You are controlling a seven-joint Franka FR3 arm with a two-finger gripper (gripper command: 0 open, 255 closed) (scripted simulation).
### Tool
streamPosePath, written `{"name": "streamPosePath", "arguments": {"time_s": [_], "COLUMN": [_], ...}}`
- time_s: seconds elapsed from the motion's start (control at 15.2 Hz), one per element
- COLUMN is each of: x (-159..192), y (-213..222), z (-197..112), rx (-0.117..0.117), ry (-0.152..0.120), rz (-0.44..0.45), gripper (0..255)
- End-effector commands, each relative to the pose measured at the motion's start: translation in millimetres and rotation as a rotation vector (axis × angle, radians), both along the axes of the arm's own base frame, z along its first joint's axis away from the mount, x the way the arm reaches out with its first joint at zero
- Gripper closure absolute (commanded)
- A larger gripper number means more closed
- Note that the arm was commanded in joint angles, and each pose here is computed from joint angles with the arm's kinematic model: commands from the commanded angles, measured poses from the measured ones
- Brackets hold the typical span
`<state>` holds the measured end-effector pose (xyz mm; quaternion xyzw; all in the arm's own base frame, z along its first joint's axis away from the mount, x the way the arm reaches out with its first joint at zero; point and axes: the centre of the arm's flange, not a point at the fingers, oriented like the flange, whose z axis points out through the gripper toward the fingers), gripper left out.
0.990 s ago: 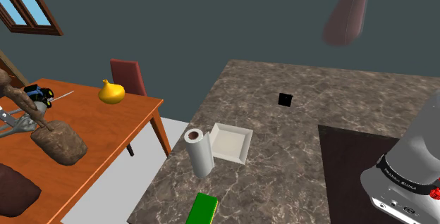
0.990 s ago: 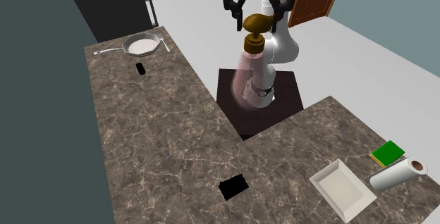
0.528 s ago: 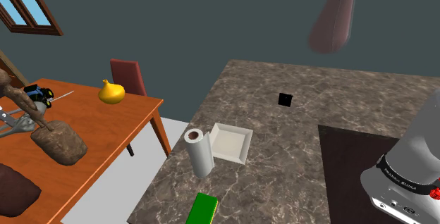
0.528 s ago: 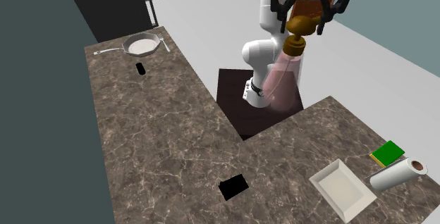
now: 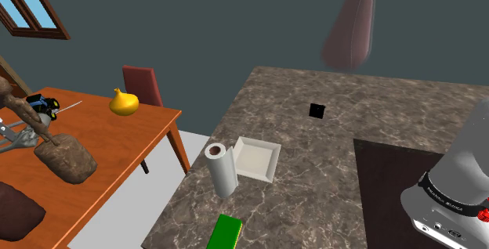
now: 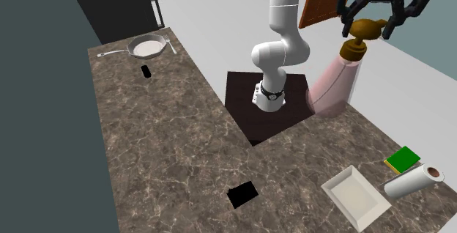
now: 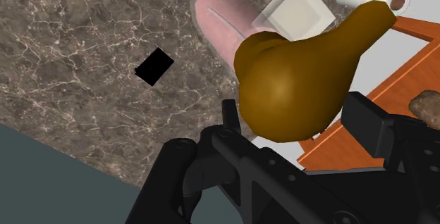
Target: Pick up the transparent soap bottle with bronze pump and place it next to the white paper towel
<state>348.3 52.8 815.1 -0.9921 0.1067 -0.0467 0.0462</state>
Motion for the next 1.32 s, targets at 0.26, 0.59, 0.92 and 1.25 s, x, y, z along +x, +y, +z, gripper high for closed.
{"name": "streamPosePath", "arguments": {"time_s": [0.26,0.59,0.92,1.25], "x": [-5.1,-5.0,-4.9,-4.8], "y": [79.3,145.3,211.3,277.3], "z": [1.0,1.2,1.4,1.5], "rx": [0.000,0.000,0.000,0.000], "ry": [0.000,0.000,0.000,0.000], "rz": [-0.002,-0.002,-0.002,-0.002], "gripper": [255,255,255,255]}}
